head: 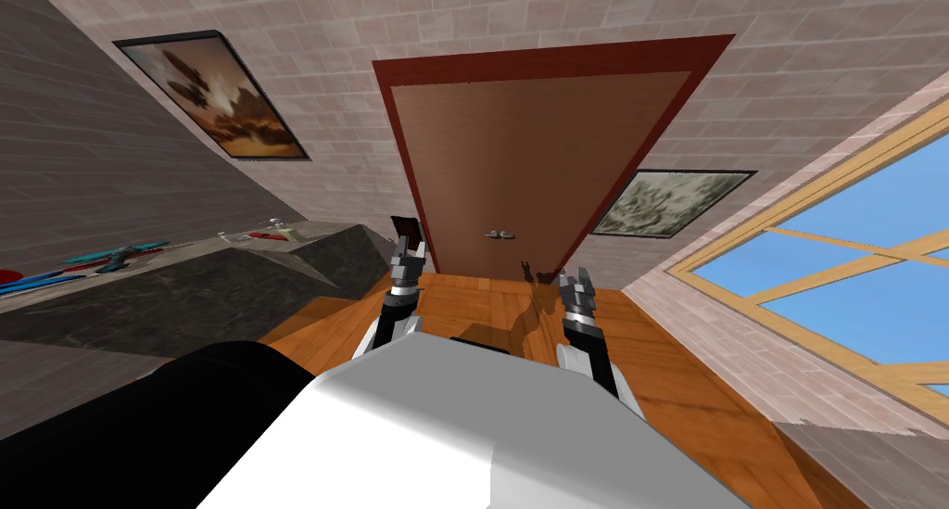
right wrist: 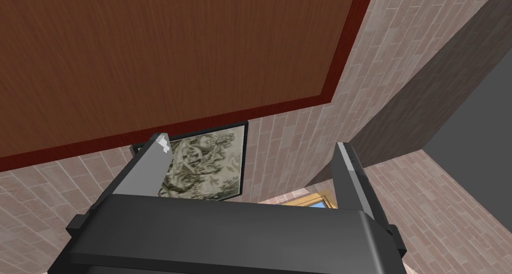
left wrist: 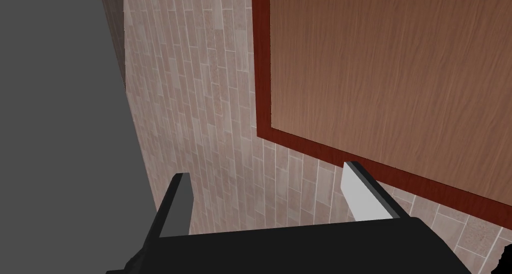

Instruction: Pull the door open

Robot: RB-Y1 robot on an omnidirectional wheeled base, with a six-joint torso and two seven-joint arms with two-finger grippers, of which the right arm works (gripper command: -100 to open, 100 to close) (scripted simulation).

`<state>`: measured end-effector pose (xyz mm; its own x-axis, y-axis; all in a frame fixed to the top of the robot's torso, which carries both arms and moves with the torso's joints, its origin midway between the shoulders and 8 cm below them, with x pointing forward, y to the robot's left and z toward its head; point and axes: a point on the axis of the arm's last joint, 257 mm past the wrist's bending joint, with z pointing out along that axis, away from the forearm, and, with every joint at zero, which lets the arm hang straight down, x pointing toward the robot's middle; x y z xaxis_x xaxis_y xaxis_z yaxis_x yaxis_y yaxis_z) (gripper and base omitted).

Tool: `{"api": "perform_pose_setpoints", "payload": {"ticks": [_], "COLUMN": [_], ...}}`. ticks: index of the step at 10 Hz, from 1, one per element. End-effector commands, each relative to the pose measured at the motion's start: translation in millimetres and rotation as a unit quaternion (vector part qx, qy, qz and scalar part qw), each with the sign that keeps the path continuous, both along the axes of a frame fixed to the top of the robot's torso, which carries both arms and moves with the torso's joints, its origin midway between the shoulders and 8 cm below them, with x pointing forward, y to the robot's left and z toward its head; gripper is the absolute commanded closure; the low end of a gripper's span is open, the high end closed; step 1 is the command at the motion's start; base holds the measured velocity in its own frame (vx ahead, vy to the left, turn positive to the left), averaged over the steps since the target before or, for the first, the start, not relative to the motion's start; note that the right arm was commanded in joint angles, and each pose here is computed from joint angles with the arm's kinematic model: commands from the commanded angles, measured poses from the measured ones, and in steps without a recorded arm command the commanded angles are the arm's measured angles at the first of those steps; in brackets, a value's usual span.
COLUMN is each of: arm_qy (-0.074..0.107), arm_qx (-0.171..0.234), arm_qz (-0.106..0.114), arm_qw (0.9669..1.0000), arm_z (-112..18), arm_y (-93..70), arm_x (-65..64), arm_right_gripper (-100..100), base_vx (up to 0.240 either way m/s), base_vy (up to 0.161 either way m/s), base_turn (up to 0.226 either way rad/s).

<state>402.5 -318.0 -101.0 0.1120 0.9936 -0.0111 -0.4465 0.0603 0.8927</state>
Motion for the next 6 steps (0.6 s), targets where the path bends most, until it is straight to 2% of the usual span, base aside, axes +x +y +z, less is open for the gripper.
{"api": "perform_pose_setpoints", "payload": {"ticks": [1, 6], "arm_qy": [0.007, 0.029], "arm_qx": [0.000, -0.001], "arm_qz": [0.001, 0.003], "arm_qw": [1.0000, 0.9996], "arm_z": [-9.6, -41.4], "arm_y": [-1.4, -7.0], "arm_x": [3.1, 14.6], "arm_right_gripper": [-100, -100], "base_vx": [0.080, 0.100], "base_vy": [0.022, 0.014], "base_turn": [0.034, 0.026]}}
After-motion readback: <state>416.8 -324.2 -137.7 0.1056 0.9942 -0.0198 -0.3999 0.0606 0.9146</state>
